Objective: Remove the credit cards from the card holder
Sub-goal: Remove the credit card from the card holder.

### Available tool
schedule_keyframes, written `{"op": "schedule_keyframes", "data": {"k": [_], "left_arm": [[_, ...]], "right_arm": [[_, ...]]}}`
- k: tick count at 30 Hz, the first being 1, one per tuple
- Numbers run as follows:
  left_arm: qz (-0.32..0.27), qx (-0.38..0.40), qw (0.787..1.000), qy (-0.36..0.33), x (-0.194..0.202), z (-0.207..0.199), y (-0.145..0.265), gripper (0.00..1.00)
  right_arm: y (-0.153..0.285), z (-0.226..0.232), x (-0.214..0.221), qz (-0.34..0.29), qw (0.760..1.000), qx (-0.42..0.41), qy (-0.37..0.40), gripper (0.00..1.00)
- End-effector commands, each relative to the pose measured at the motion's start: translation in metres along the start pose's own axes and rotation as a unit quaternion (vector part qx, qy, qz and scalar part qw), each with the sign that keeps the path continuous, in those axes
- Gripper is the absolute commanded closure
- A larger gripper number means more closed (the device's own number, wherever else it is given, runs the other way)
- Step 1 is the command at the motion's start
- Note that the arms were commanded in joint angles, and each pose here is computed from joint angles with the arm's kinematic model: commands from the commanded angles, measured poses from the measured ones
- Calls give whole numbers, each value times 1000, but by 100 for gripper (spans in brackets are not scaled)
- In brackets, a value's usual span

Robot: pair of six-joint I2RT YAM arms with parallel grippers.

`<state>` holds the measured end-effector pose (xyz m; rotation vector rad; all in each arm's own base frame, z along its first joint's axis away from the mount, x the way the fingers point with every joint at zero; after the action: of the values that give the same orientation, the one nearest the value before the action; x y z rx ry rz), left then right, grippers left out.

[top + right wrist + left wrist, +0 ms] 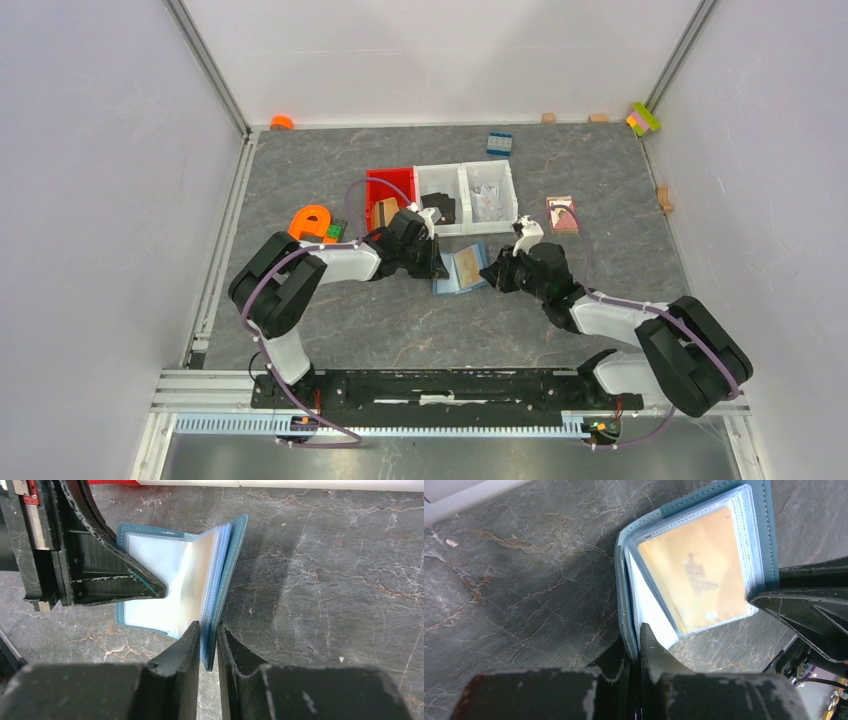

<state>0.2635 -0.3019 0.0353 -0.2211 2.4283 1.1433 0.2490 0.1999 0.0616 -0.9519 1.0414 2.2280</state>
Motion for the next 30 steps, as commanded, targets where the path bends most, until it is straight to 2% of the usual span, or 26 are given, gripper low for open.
{"op": "schedule_keyframes", "data": {"k": [1,5,17,30], "left_arm": [[3,-1,1000,-22,-3,1,-4,98],[5,-1,1000,-22,-2,1,-3,98],[8,-1,1000,-21,-1,1,-5,98],[11,2,1000,-21,-1,1,-6,98]], "right_arm": [[1,20,-12,-23,998,-54,16,80],[6,28,-16,-39,996,-80,20,86],[8,38,-16,-42,992,-116,18,82],[1,29,-10,-19,996,-88,18,85]]}}
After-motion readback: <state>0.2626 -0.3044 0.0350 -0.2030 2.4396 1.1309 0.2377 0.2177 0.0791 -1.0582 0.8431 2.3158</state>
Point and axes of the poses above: each gripper's point midway between its finger pads, its own y axis back along the fingers, its own z axis along the line the jaws close on, x = y × z, the point moved 2 cm from there along y, back along the fingers, and after that the axes turned 1 degree about y, right-handed, at the moved point
